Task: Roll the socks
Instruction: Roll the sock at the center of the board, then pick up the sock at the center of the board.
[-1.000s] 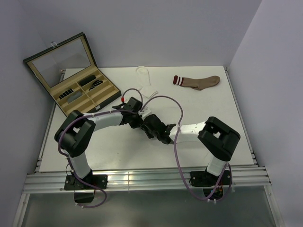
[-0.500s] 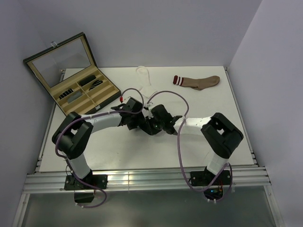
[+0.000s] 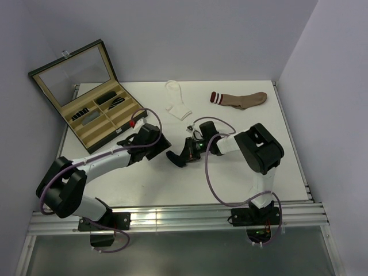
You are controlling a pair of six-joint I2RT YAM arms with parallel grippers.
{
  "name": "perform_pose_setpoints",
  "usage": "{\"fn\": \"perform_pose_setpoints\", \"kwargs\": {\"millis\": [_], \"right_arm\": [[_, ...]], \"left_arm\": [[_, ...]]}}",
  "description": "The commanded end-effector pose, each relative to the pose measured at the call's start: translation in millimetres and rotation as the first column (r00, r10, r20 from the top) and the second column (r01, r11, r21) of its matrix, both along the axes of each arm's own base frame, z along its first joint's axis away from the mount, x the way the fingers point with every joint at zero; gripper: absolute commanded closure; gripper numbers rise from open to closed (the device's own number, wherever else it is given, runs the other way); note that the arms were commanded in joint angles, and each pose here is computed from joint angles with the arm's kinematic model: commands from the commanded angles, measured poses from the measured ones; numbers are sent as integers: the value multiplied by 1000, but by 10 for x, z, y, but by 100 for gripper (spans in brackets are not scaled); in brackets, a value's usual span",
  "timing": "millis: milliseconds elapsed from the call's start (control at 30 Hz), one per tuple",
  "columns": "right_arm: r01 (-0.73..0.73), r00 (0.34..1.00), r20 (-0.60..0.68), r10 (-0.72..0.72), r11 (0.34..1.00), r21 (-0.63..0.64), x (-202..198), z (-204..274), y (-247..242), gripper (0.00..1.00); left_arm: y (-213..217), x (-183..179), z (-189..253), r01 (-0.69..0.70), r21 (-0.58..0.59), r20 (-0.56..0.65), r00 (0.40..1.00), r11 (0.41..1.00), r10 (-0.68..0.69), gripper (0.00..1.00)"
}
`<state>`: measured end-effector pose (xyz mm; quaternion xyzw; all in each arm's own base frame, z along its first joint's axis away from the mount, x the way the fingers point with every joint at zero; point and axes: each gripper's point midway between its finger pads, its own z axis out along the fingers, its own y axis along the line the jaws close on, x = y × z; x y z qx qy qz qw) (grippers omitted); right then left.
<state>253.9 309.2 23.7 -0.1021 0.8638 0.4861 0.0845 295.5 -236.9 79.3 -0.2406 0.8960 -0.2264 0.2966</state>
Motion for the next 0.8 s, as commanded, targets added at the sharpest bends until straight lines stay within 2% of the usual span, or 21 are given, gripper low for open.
{"fn": "perform_pose_setpoints", "kwargs": {"millis": [0,167,367,767], "right_arm": [[54,981,-192,-34,994,100,-94,1,-23,100],[156,954,-278,-112,978,141,-16,-11,-57,100],[213,929,-341,-147,963,167,-10,-24,-48,100],[301,877,-440,-191,933,196,-13,-64,-42,99]], "left_arm": [[-124,37,98,22,-76,46,999,997,-19,26],[-282,-116,-55,44,-114,3,999,993,-44,28],[-425,-186,-213,48,-148,-34,998,988,-54,30],[-448,-220,-494,18,-111,-105,994,994,-30,33]]}}
